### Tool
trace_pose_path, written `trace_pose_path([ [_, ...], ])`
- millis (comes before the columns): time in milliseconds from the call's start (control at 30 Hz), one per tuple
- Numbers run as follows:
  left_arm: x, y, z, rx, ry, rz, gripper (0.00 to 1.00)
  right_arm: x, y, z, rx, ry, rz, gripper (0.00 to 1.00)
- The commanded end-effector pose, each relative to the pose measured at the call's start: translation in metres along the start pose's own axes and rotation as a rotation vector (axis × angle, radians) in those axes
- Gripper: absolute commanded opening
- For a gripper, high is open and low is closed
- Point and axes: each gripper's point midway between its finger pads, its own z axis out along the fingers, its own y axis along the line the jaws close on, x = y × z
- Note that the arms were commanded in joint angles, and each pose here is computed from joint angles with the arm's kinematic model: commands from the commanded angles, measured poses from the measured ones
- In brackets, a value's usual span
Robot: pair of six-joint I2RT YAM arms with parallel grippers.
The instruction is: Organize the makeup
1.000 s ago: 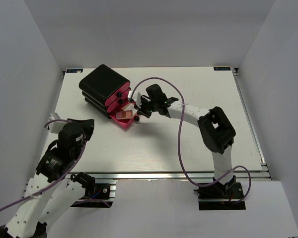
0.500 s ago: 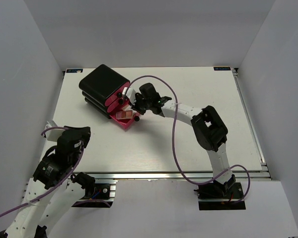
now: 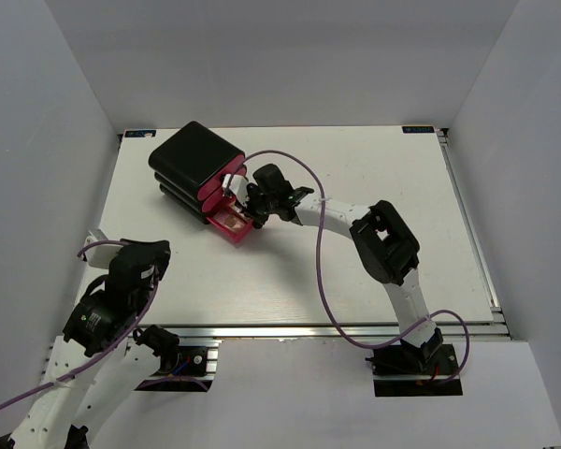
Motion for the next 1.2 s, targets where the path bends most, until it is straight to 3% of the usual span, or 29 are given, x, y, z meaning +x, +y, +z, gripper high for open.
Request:
trace_pose_path([
  [0, -0.003, 0.007, 0.001, -0.024, -0.024, 0.001, 0.28, -0.032, -0.008, -0.002, 0.018, -0.067, -0.011, 0.00],
  [100, -0.003, 0.005, 0.001, -0.015, -0.020, 0.002, 0.28, -0.045, -0.008, -0.010, 0.022, -0.096, -0.005, 0.00],
  [200, 0.001, -0.002, 0.002, 0.021, -0.006, 0.019, 0.43, -0.064, -0.006, -0.034, -0.010, -0.150, -0.037, 0.00],
  [233, 0.002, -0.003, 0.002, 0.028, -0.001, 0.024, 0.47, -0.069, 0.002, -0.041, -0.056, -0.180, -0.052, 0.14],
  [267, 0.002, -0.007, 0.003, 0.047, 0.000, 0.020, 0.61, -0.061, 0.009, -0.047, -0.082, -0.177, -0.084, 0.24],
  [300, 0.005, -0.006, 0.005, 0.048, 0.004, 0.043, 0.68, -0.073, 0.008, -0.063, -0.080, -0.210, -0.112, 0.38],
  [333, 0.008, -0.008, 0.006, 0.059, 0.017, 0.057, 0.73, -0.072, 0.014, -0.070, -0.104, -0.221, -0.132, 0.62],
  [433, 0.010, -0.032, 0.006, 0.149, 0.030, 0.181, 0.81, -0.050, 0.022, -0.088, -0.127, -0.189, -0.162, 0.74],
  [500, 0.007, -0.052, 0.008, 0.162, 0.035, 0.296, 0.78, -0.032, 0.021, -0.100, -0.130, -0.164, -0.116, 0.74],
  [567, 0.011, -0.057, 0.014, 0.125, 0.066, 0.395, 0.59, -0.018, 0.022, -0.108, -0.146, -0.138, -0.048, 0.61],
  [600, 0.014, -0.068, 0.021, 0.103, 0.085, 0.468, 0.34, -0.008, 0.018, -0.115, -0.147, -0.123, 0.011, 0.49],
  [633, 0.018, -0.073, 0.025, 0.097, 0.104, 0.508, 0.24, -0.004, 0.022, -0.118, -0.180, -0.124, 0.044, 0.05],
  [667, 0.024, -0.079, 0.027, 0.107, 0.136, 0.542, 0.17, 0.004, 0.022, -0.120, -0.181, -0.099, 0.092, 0.00],
  [733, 0.034, -0.089, 0.038, 0.101, 0.179, 0.614, 0.07, 0.020, 0.017, -0.117, -0.123, -0.029, 0.222, 0.00],
  [800, 0.046, -0.097, 0.043, 0.136, 0.233, 0.652, 0.08, 0.040, 0.023, -0.110, -0.135, 0.060, 0.303, 0.00],
  [900, 0.062, -0.105, 0.046, 0.190, 0.294, 0.677, 0.26, 0.057, 0.035, -0.100, -0.169, 0.121, 0.334, 0.00],
  [933, 0.063, -0.109, 0.045, 0.210, 0.296, 0.672, 0.41, 0.062, 0.039, -0.097, -0.186, 0.119, 0.299, 0.00],
  [1067, 0.058, -0.110, 0.040, 0.229, 0.287, 0.661, 0.59, 0.064, 0.021, -0.078, -0.183, 0.029, -0.092, 0.02],
  [1167, 0.052, -0.108, 0.035, 0.224, 0.275, 0.643, 0.63, 0.071, 0.009, -0.053, -0.232, 0.042, -0.275, 0.09],
])
